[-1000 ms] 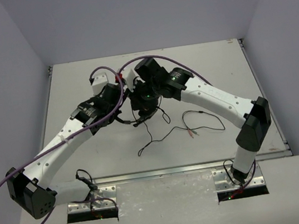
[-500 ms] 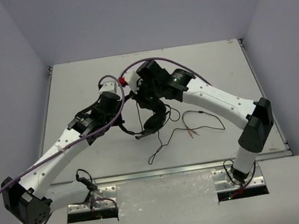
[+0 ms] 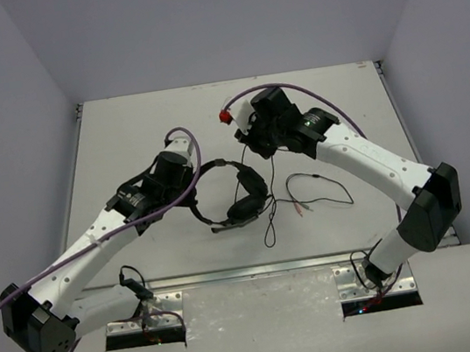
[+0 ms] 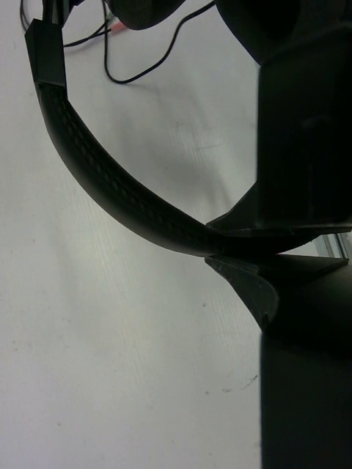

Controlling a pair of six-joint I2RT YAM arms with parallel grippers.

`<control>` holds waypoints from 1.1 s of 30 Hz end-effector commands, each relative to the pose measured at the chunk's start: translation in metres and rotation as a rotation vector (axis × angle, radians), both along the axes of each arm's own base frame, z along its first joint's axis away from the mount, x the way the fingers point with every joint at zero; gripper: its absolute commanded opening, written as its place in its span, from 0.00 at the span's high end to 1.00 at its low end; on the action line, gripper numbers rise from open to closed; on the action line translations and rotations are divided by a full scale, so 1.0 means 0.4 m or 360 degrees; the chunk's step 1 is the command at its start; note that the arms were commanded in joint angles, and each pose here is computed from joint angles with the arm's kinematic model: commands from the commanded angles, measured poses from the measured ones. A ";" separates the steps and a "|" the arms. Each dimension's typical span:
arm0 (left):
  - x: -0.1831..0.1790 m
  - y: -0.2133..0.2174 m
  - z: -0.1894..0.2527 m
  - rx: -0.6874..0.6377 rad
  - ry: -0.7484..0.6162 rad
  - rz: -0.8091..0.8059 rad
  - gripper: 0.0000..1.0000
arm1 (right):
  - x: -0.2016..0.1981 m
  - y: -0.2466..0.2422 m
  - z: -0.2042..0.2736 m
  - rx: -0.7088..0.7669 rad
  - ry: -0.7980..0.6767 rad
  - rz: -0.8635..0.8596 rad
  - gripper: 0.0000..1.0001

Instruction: Wrap the headphones

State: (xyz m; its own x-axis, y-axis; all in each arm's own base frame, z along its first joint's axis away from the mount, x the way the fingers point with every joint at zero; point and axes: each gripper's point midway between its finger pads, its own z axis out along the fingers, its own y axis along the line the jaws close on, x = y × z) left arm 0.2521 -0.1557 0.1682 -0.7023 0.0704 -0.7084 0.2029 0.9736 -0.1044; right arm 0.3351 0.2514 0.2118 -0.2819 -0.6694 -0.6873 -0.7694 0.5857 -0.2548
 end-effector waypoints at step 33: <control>0.006 -0.014 0.605 -0.0727 -0.0530 0.0234 1.00 | 0.046 0.191 -0.102 0.1272 0.0489 0.0169 0.99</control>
State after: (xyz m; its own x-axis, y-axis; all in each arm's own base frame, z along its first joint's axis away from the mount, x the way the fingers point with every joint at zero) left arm 0.2433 -0.1752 0.3545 -0.5353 -0.1727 -0.8268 0.2756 0.8896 -0.3642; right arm 0.3561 0.3112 0.1550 -0.5026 -0.1472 -0.8519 -0.7790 0.5044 0.3724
